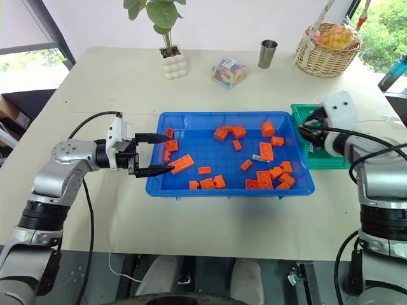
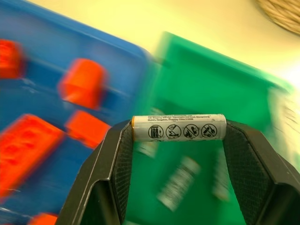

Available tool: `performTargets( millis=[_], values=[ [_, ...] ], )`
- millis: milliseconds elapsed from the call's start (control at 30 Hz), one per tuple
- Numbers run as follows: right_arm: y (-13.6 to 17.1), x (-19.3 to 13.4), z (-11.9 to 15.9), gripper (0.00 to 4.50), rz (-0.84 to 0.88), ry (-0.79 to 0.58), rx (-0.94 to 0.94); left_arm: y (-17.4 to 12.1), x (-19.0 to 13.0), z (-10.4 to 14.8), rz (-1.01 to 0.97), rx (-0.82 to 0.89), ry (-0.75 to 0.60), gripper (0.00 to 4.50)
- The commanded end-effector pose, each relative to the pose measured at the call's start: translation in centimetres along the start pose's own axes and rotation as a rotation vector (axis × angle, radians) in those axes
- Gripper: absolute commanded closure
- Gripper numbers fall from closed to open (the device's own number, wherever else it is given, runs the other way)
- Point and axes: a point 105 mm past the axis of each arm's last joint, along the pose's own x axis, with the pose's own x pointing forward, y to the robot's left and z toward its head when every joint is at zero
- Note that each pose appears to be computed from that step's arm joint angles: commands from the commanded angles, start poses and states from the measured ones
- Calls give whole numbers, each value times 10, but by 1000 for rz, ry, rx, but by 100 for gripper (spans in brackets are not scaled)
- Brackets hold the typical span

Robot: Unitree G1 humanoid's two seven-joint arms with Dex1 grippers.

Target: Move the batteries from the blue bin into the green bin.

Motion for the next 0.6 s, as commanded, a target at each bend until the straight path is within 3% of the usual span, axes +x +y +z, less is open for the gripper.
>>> performTargets(
  millis=[33,67,100,233,300,367,467,600],
  values=[
    [-13,-9,10,78,-72,-40,12,2,3,8,-15,45,-11,0],
    [-15,-9,10,26,-81,-42,15,2,4,9,-16,47,-12,0],
    [-15,-9,13,4,-88,-52,10,2,5,10,-16,47,-16,0],
    [-8,-11,41,4,-62,-182,1,3,6,11,-16,46,-24,0],
    [24,-18,68,4,123,-298,11,2,6,11,-16,45,-24,0],
    [59,-24,63,4,318,-273,-67,2,6,11,-15,44,-25,0],
    [86,-24,41,4,462,-164,-79,1,7,10,-14,45,-26,0],
    [84,-8,24,4,359,-68,-60,0,7,11,-8,46,-30,0]
  ],
)
